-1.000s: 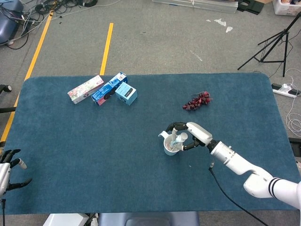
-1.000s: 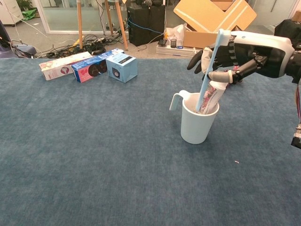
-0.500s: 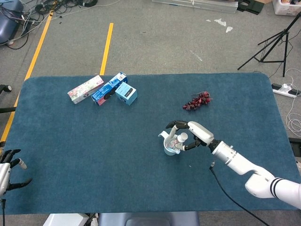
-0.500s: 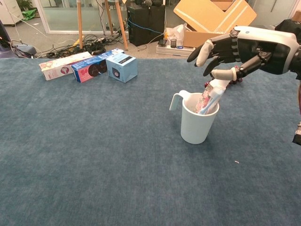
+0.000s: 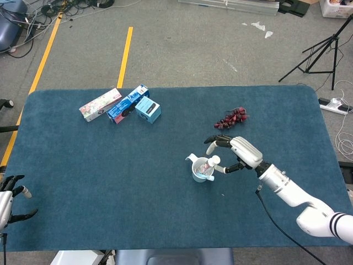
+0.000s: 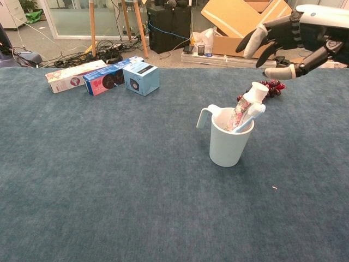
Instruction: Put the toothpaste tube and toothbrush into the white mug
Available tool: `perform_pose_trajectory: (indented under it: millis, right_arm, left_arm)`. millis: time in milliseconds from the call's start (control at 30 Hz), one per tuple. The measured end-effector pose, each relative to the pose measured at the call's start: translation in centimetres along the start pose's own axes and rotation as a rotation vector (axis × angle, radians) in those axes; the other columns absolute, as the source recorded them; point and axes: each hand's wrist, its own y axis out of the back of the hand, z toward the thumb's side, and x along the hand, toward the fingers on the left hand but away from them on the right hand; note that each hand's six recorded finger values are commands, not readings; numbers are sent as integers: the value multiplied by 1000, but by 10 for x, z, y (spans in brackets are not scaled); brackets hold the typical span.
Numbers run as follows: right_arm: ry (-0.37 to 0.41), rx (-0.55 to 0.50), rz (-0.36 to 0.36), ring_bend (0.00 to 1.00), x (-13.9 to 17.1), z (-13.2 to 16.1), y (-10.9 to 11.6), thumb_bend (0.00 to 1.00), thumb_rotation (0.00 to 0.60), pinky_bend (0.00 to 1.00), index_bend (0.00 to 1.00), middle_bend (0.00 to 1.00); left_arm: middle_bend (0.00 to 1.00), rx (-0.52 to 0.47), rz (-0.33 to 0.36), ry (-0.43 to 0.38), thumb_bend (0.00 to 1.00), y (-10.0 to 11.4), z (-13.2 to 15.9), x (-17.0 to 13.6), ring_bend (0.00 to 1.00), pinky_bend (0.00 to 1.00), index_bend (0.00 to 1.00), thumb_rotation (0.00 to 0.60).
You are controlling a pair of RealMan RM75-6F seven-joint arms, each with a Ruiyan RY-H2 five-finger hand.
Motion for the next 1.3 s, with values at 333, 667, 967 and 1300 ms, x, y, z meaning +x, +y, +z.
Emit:
perform_pose_trajectory:
  millis: [333, 667, 967, 1300]
  right_arm:
    - [-118, 435, -132, 242, 45, -12, 22, 167, 600, 325, 428, 283]
    - [-303, 732, -274, 242, 124, -25, 30, 167, 600, 325, 406, 282]
    - [-471, 775, -332, 236, 180, -34, 15, 168, 600, 325, 394, 281]
    - [-468, 725, -357, 235, 198, -28, 6, 168, 600, 325, 390, 281]
  left_arm:
    - [201, -22, 24, -34, 0, 2, 5, 1, 135, 254, 508, 600]
    - [225, -56, 65, -72, 0, 4, 10, 4, 155, 283, 510, 600]
    - [245, -114, 180, -155, 0, 14, 15, 8, 158, 299, 510, 600]
    - [269, -140, 210, -202, 0, 13, 18, 15, 179, 311, 522, 600]
